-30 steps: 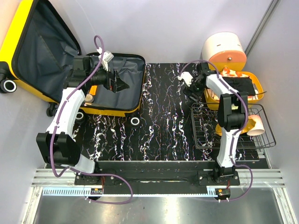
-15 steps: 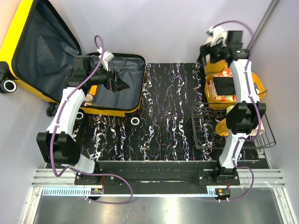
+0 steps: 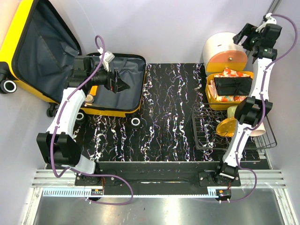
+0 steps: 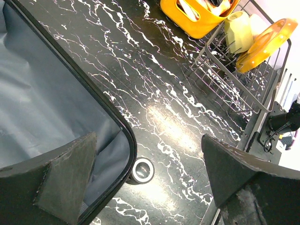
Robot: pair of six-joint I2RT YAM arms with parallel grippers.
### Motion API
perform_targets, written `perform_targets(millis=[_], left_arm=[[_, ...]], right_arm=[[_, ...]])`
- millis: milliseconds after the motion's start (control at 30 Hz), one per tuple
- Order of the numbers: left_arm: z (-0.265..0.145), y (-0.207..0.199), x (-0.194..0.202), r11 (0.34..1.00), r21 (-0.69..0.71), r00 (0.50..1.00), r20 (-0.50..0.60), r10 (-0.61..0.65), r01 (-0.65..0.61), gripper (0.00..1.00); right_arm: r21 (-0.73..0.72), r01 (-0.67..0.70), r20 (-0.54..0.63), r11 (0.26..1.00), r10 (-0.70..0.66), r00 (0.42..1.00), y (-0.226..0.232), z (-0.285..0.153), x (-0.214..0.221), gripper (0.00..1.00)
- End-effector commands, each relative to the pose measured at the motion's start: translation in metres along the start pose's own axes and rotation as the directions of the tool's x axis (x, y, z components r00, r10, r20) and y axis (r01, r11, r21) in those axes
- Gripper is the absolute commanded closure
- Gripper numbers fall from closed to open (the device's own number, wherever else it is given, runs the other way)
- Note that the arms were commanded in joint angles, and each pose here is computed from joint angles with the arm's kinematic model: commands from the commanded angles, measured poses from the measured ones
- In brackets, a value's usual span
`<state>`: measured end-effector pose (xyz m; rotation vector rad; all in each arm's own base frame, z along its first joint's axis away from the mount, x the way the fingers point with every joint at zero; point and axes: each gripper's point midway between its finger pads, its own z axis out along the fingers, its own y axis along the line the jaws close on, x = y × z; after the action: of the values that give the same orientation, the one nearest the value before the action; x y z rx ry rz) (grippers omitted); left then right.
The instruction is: Open, take out, and arrange the luggage
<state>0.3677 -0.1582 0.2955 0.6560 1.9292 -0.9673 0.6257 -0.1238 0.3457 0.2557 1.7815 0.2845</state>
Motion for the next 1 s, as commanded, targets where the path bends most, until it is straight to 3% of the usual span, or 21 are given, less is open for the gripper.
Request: perform_targets(millis=[0, 133, 200, 367, 667, 967], left_arm=[[-0.006, -0.005, -0.013, 0.997, -0.019, 0.997, 0.027, 0.070, -0.069, 0.02], [-0.006, -0.001, -0.011, 0.997, -0.030, 0.998, 0.020, 0.067, -0.066, 0.02], [-0.005, 0.000, -0.011, 0.997, -0.035, 0.998, 0.018, 0.065, -0.064, 0.03], [-0.005, 0.006, -0.012, 0.996, -0.057, 0.998, 0.013, 0.064, -0.063, 0.03], [-0.003, 0.008, -0.013, 0.997, -0.056, 0.998, 0.013, 0.058, -0.057, 0.03], [-0.002, 0.008, -0.014, 0.997, -0.054, 0.998, 0.012, 0.057, -0.056, 0.03]], right_arm=[[0.077, -0.094, 0.088, 0.993, 0.087, 0.992, -0.019, 0.019, -0.008, 0.02], [0.086, -0.153, 0.042, 0.985, 0.150, 0.988, -0.033, 0.032, 0.018, 0.04], [0.066, -0.241, -0.012, 0.968, 0.242, 0.970, -0.033, 0.038, 0.040, 0.06], [-0.026, -0.417, -0.195, 0.909, 0.405, 0.894, -0.010, 0.046, 0.094, 0.14], [-0.180, -0.468, -0.379, 0.865, 0.378, 0.844, 0.072, 0.037, 0.129, 0.16], [-0.274, -0.373, -0.444, 0.886, 0.228, 0.867, 0.127, 0.026, 0.159, 0.15]])
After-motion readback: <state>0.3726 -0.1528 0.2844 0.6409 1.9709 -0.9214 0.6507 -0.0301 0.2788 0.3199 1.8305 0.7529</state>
